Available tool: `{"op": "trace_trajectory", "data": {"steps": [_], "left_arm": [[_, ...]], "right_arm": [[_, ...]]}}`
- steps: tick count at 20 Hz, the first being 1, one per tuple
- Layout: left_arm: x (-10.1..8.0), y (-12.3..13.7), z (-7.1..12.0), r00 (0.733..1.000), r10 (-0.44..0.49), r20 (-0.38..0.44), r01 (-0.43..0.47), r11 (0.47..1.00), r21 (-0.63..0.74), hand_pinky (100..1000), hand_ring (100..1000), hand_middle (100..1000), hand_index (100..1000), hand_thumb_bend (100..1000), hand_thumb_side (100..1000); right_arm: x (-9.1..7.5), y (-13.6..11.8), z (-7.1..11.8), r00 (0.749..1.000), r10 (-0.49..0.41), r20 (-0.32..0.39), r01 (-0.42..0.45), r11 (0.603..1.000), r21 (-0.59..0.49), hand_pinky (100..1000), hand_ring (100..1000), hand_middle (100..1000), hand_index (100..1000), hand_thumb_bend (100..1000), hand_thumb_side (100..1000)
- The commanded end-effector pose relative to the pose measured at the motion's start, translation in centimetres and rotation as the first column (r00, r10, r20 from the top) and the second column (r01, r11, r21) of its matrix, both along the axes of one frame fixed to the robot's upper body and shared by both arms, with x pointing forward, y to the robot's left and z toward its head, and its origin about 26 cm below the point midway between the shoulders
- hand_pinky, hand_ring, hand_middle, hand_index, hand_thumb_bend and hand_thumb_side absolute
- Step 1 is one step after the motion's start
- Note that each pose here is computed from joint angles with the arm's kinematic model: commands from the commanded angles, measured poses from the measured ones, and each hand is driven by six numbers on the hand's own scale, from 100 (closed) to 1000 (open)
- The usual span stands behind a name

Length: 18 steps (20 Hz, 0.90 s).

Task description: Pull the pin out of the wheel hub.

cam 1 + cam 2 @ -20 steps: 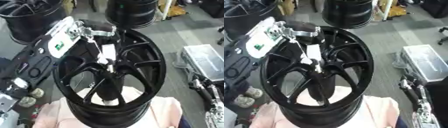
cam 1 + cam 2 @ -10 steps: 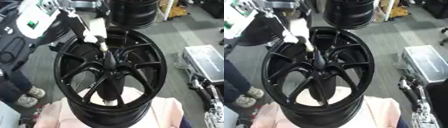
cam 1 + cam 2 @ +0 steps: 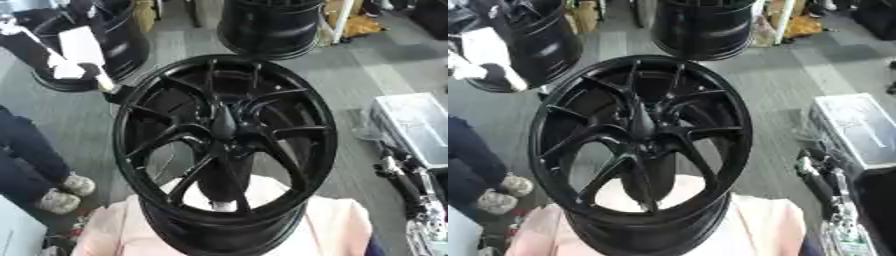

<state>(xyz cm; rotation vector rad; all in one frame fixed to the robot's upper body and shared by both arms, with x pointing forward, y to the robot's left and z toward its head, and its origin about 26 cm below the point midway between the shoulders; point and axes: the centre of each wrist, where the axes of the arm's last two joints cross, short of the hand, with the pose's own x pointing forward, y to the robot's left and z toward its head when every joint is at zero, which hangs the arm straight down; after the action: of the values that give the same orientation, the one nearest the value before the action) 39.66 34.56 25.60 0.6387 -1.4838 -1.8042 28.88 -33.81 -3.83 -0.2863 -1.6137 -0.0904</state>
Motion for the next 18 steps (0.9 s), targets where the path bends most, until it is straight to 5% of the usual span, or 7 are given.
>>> {"op": "trace_trajectory", "data": {"steps": [1, 5, 6, 8, 13, 15, 18], "left_arm": [[-1.2, 4.6, -0.6, 0.982, 0.188, -0.005, -0.188, 0.982, 0.011, 610, 453, 438, 639, 336, 243], [-3.1, 9.1, -6.5, 0.908, 0.401, -0.122, -0.404, 0.915, 0.004, 651, 529, 523, 710, 415, 374], [-3.6, 10.0, -7.8, 0.883, 0.447, -0.144, -0.452, 0.892, 0.003, 748, 678, 710, 836, 570, 625], [-4.9, 11.6, -10.4, 0.825, 0.544, -0.152, -0.550, 0.835, -0.001, 833, 780, 820, 882, 609, 757], [-8.2, 13.8, -15.9, 0.645, 0.752, -0.132, -0.762, 0.623, -0.174, 852, 784, 809, 856, 521, 798], [-9.1, 13.4, -16.8, 0.611, 0.777, -0.154, -0.775, 0.546, -0.317, 819, 731, 748, 802, 404, 765], [-10.2, 12.0, -17.0, 0.602, 0.767, -0.221, -0.722, 0.404, -0.561, 757, 644, 647, 724, 302, 761]], "right_arm": [[0.4, -0.7, 0.9, 1.000, -0.010, 0.026, 0.010, 1.000, -0.021, 660, 624, 759, 790, 156, 459], [0.3, -0.8, 0.9, 0.999, -0.021, 0.029, 0.021, 1.000, -0.017, 660, 623, 759, 789, 157, 458], [0.3, -0.8, 0.9, 0.999, -0.023, 0.030, 0.024, 1.000, -0.015, 660, 623, 759, 789, 157, 457], [0.3, -0.8, 0.9, 0.999, -0.028, 0.030, 0.028, 1.000, -0.012, 660, 623, 759, 789, 158, 457], [0.2, -0.8, 0.8, 0.999, -0.042, 0.029, 0.042, 0.999, -0.003, 660, 623, 758, 789, 160, 456], [0.2, -0.8, 0.8, 0.999, -0.045, 0.031, 0.045, 0.999, 0.001, 660, 623, 758, 789, 160, 456], [0.3, -0.6, 0.7, 0.998, -0.044, 0.035, 0.043, 0.999, 0.010, 660, 623, 758, 789, 163, 456]]}}
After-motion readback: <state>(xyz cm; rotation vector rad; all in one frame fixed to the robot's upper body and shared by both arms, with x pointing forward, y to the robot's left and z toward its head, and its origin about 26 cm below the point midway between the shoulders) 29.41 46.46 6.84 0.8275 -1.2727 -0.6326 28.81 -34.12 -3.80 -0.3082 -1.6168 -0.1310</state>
